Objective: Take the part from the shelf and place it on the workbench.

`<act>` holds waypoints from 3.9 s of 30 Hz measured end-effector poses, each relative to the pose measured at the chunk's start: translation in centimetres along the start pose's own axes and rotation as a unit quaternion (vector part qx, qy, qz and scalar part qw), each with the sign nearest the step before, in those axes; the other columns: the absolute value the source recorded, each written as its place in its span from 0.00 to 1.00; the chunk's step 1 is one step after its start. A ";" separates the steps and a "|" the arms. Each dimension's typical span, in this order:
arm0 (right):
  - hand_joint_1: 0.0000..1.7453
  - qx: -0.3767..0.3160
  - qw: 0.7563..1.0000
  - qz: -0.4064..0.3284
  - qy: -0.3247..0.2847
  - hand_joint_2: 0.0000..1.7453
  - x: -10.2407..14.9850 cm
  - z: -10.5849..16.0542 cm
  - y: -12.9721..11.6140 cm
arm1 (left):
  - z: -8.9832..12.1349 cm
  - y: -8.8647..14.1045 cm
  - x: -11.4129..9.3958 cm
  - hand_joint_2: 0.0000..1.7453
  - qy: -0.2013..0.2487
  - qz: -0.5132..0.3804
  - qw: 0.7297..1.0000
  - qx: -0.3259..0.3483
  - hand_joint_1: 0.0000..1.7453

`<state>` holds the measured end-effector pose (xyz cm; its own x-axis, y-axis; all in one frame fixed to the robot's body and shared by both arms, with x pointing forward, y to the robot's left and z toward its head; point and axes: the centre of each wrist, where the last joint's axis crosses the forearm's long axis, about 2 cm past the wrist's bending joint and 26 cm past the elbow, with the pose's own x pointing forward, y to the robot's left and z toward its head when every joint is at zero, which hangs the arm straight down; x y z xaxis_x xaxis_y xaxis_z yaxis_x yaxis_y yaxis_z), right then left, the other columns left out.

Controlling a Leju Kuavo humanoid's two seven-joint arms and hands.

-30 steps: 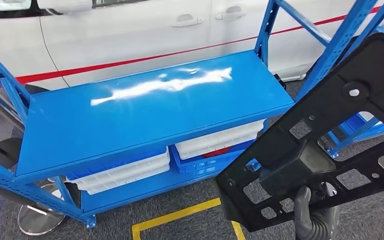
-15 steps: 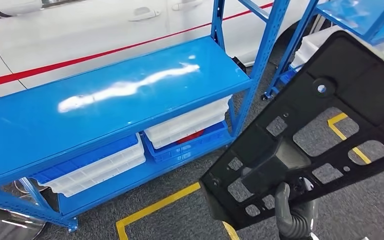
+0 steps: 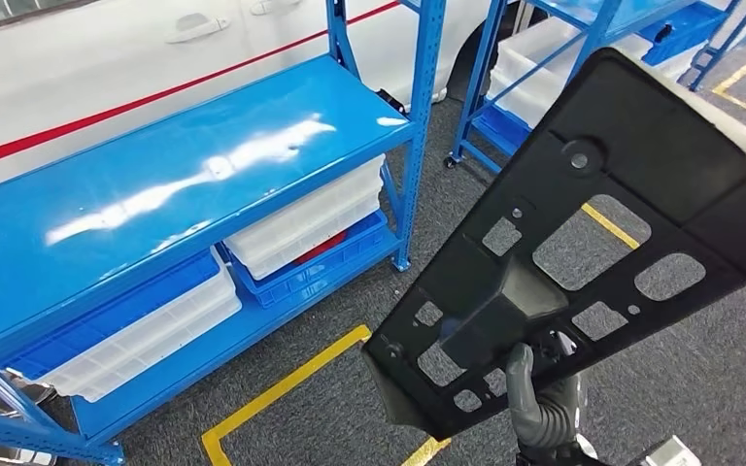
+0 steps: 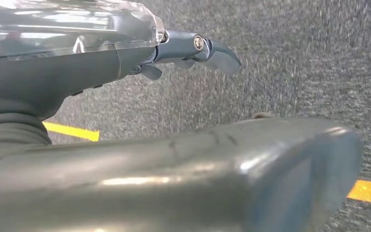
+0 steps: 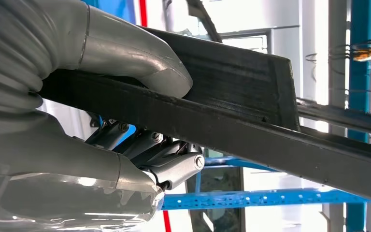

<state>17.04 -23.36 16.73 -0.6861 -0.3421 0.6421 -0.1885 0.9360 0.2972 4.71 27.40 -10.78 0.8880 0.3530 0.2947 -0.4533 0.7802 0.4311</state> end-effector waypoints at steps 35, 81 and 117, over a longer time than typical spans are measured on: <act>1.00 -0.012 0.999 -0.032 0.031 1.00 -2.3 1.1 1.8 | 1.8 -1.5 -2.8 0.00 0.009 -0.012 1.000 0.009 0.00; 1.00 -0.003 0.999 0.025 0.029 1.00 -2.2 1.2 2.5 | 1.5 -1.0 -2.8 0.00 0.009 -0.015 1.000 0.025 0.00; 1.00 0.001 0.970 0.243 0.015 1.00 1.3 2.8 -2.8 | -0.6 1.6 -2.1 0.00 -0.219 -0.101 0.963 -0.117 0.00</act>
<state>14.68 -26.23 14.75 -0.6732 0.1374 0.7266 0.1500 0.9875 -0.0478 2.21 28.19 -11.19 0.8145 -0.0304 0.5793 -0.1988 0.9235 0.3280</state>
